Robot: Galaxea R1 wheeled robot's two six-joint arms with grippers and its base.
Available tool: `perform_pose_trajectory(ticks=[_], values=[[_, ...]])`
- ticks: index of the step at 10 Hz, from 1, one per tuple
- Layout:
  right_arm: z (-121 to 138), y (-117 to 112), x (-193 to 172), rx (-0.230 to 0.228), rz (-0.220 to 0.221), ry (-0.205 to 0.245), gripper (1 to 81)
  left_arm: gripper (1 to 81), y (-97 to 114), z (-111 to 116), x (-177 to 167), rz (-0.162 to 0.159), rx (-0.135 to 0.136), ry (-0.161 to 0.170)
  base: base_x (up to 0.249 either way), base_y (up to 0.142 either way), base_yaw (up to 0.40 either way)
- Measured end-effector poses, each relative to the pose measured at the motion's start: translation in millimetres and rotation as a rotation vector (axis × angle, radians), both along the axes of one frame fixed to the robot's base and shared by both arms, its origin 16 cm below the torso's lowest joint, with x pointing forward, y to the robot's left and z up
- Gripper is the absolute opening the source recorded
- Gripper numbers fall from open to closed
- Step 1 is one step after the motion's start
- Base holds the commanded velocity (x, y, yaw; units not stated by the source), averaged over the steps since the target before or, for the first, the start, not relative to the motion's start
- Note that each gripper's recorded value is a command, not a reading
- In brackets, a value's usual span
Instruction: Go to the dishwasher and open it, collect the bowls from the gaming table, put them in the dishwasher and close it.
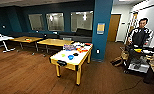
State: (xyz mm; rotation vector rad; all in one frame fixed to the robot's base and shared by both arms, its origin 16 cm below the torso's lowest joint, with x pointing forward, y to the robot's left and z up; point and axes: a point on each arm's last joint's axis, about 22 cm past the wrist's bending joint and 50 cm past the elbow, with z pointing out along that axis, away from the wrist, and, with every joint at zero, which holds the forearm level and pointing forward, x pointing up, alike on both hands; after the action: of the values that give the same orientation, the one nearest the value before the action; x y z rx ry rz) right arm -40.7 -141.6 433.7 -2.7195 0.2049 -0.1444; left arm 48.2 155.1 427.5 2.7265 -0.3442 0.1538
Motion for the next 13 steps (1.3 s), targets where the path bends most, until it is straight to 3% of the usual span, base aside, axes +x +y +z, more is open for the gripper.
perform_pose_trajectory(ticks=[13], values=[[0.0,1.8,0.3,0.001,0.001,0.000,81.1,81.1,0.9,-0.1,0.4,0.000,0.001,0.000,0.136,0.054,0.000]])
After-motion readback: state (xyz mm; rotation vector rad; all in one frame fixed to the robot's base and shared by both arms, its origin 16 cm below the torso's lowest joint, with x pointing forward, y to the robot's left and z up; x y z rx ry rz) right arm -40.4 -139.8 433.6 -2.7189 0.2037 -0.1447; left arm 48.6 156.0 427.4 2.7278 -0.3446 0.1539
